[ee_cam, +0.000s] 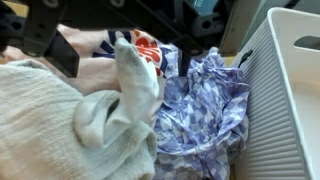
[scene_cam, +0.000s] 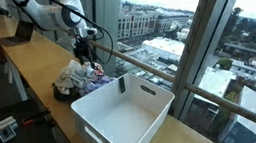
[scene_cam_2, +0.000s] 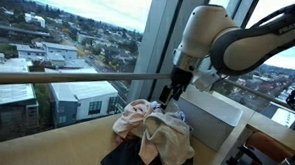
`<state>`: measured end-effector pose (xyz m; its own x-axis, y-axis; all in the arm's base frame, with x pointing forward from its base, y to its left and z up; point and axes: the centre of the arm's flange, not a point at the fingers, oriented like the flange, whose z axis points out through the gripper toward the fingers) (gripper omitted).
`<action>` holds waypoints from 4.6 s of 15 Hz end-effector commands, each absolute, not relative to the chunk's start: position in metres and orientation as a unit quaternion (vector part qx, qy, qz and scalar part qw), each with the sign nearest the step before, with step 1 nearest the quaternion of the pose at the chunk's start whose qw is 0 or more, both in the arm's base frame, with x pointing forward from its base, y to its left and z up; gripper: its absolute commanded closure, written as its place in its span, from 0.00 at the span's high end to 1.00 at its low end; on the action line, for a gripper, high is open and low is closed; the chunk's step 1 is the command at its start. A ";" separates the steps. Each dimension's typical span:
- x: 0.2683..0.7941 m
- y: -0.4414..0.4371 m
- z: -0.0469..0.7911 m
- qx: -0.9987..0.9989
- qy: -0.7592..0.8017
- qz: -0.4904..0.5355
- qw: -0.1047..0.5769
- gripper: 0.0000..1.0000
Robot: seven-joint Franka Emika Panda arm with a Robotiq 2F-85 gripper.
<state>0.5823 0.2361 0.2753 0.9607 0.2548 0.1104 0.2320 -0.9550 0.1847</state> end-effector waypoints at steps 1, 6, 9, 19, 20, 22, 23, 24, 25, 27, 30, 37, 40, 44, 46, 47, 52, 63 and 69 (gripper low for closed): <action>0.615 0.242 0.236 0.989 0.121 0.057 0.070 1.00; 0.623 0.253 0.179 0.993 0.104 0.013 0.053 1.00; 0.629 0.250 0.154 0.995 0.091 -0.006 0.043 1.00; 0.625 0.215 0.167 0.998 0.041 -0.021 0.043 0.75; 0.621 0.213 0.174 0.998 0.040 -0.017 0.046 0.72; 0.610 0.211 0.193 0.998 0.039 -0.011 0.043 0.56; 0.605 0.210 0.204 0.998 0.039 -0.007 0.042 0.49; 0.599 0.209 0.217 0.998 0.039 -0.003 0.041 0.41; 0.593 0.207 0.230 0.998 0.039 0.002 0.040 0.34; 0.581 0.201 0.256 0.999 0.037 0.008 0.036 0.19; 0.565 0.191 0.303 0.999 0.032 0.026 0.029 0.00; 0.561 0.139 0.422 0.994 0.005 0.102 0.047 0.01; 0.578 0.088 0.455 0.988 -0.020 0.135 0.070 0.01; 0.599 0.003 0.466 0.982 -0.068 0.151 0.086 0.01; 0.607 -0.035 0.459 0.981 -0.092 0.147 0.088 0.01; 0.609 -0.051 0.456 0.981 -0.103 0.142 0.088 0.31; 0.593 -0.071 0.459 0.979 -0.119 0.133 0.094 0.60; 0.536 0.174 0.362 0.998 0.031 0.062 0.005 1.00; 0.503 0.267 0.272 0.992 0.126 0.006 -0.026 1.00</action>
